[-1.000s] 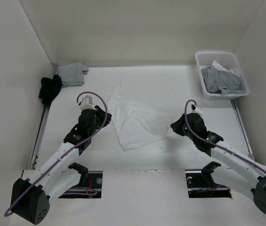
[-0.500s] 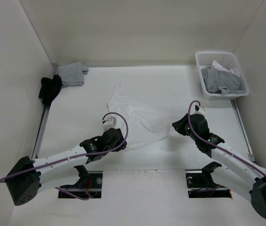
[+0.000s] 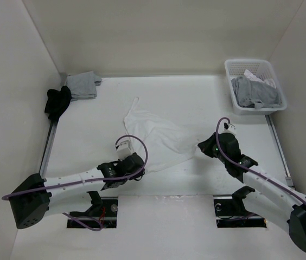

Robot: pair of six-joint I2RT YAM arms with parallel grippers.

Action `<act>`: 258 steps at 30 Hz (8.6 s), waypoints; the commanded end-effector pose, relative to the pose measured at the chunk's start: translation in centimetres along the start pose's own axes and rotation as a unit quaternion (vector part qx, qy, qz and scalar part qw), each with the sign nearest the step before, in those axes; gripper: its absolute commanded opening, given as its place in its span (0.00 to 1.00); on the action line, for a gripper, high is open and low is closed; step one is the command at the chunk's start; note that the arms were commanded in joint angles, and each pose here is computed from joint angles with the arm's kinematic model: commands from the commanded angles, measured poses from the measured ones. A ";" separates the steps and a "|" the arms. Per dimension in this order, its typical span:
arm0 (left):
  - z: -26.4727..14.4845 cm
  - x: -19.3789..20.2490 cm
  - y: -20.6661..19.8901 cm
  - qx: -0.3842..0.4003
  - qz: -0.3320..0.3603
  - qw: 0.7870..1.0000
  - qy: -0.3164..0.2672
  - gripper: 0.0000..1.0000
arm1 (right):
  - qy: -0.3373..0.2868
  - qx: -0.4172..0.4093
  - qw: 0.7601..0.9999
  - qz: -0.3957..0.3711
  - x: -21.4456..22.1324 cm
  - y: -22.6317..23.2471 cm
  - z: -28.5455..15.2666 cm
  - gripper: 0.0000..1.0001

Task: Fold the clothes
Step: Flatten the tank top out, then fold the tank top

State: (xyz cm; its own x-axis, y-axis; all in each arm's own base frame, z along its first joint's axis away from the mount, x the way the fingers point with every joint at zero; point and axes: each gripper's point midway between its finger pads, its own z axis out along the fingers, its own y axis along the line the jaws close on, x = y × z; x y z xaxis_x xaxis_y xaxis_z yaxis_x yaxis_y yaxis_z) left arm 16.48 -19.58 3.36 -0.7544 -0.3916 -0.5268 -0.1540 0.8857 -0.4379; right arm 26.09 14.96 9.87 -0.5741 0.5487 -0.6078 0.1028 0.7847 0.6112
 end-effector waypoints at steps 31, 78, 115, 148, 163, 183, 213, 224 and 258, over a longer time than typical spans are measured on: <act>-14.8 -18.4 -10.2 0.218 -0.040 0.946 -0.237 0.00 | -0.109 -0.116 0.987 -0.029 -8.2 9.0 -11.3 0.00; -4.6 -25.9 -4.1 0.207 -0.143 0.931 -0.265 0.03 | -0.051 -0.137 0.989 -0.021 -8.7 10.6 -3.3 0.01; 4.2 -32.4 -3.1 0.125 -0.196 0.924 -0.302 0.05 | -0.010 -0.089 0.996 0.014 -11.1 7.9 9.8 0.01; 7.6 -18.0 5.7 0.023 -0.142 0.977 -0.160 0.38 | 0.044 -0.008 0.999 -0.005 2.4 0.8 7.4 0.30; 9.7 -17.2 6.6 0.001 -0.158 0.978 -0.138 0.25 | 0.087 -0.016 0.996 0.013 2.8 0.7 8.7 0.32; 3.5 -19.2 2.1 0.092 -0.139 0.970 -0.176 0.03 | 0.015 -0.074 0.997 0.012 -0.7 3.7 5.0 0.01; 2.6 -25.5 -1.6 0.104 -0.141 0.967 -0.186 0.04 | 0.034 -0.069 0.997 -0.019 -5.8 6.0 5.7 0.03; 1.1 -19.8 0.1 0.112 -0.130 0.972 -0.163 0.05 | 0.032 -0.059 0.998 -0.017 -3.6 3.1 3.9 0.03; -3.8 -7.6 5.2 0.092 -0.150 0.980 -0.089 0.06 | 0.096 0.024 0.992 0.076 8.0 -2.4 -3.0 0.00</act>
State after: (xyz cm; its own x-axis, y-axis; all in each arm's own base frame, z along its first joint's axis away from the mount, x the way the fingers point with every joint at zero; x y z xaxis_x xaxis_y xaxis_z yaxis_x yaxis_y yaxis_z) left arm 19.22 -10.85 6.83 -0.5626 -0.6803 -0.4699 -0.2215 0.6715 -0.7071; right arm 19.21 16.61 5.50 -0.6982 0.5836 -0.4146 0.2024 0.7165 0.6676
